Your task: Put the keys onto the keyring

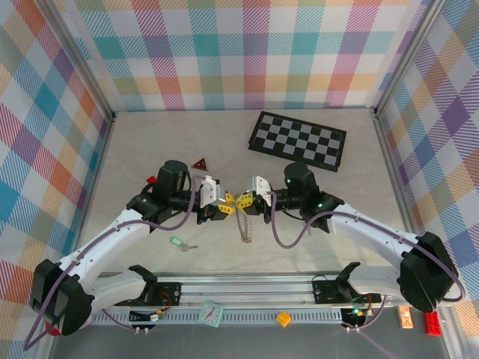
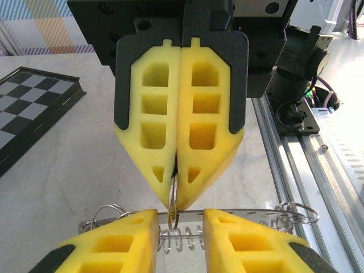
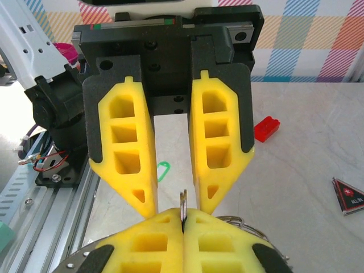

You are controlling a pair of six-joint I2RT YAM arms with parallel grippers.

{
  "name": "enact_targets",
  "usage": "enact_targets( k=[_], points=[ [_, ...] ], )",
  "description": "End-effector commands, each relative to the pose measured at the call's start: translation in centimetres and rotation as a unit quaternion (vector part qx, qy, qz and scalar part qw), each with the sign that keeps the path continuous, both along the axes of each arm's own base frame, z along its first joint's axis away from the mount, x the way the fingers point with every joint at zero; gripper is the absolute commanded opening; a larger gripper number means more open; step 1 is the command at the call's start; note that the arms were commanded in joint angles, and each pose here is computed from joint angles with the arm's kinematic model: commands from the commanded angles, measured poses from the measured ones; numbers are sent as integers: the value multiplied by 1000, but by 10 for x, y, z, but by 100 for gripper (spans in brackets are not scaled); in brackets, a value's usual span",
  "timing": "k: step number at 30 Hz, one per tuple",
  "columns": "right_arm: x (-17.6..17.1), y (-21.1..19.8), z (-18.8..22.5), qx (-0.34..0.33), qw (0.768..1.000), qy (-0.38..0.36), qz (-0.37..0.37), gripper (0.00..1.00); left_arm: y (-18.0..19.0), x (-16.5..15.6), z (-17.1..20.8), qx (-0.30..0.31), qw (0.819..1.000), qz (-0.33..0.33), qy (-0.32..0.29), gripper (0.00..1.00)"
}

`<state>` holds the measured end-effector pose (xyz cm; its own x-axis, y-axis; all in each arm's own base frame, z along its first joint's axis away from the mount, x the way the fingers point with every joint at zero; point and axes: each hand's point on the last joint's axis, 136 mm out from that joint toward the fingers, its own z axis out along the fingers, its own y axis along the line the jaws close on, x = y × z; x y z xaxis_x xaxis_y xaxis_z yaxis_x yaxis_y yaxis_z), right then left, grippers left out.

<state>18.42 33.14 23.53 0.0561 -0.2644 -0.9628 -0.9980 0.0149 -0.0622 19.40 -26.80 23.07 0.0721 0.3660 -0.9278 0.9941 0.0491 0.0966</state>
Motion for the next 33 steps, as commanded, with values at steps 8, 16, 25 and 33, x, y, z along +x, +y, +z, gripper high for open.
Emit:
enact_targets(
  k=[8,16,25,33],
  points=[
    [-9,9,15,16,999,-17,38,0,-4,-1,4,-12,1000,-11,-26,0],
    [8,-9,-14,-73,996,-50,-24,36,5,7,4,44,996,35,-70,0],
    [-5,-14,-18,-107,992,-62,-3,30,13,-2,-5,136,988,39,-63,0],
    [-9,5,-12,-73,996,-46,15,29,10,-7,-5,147,986,35,-66,0]
  ],
)
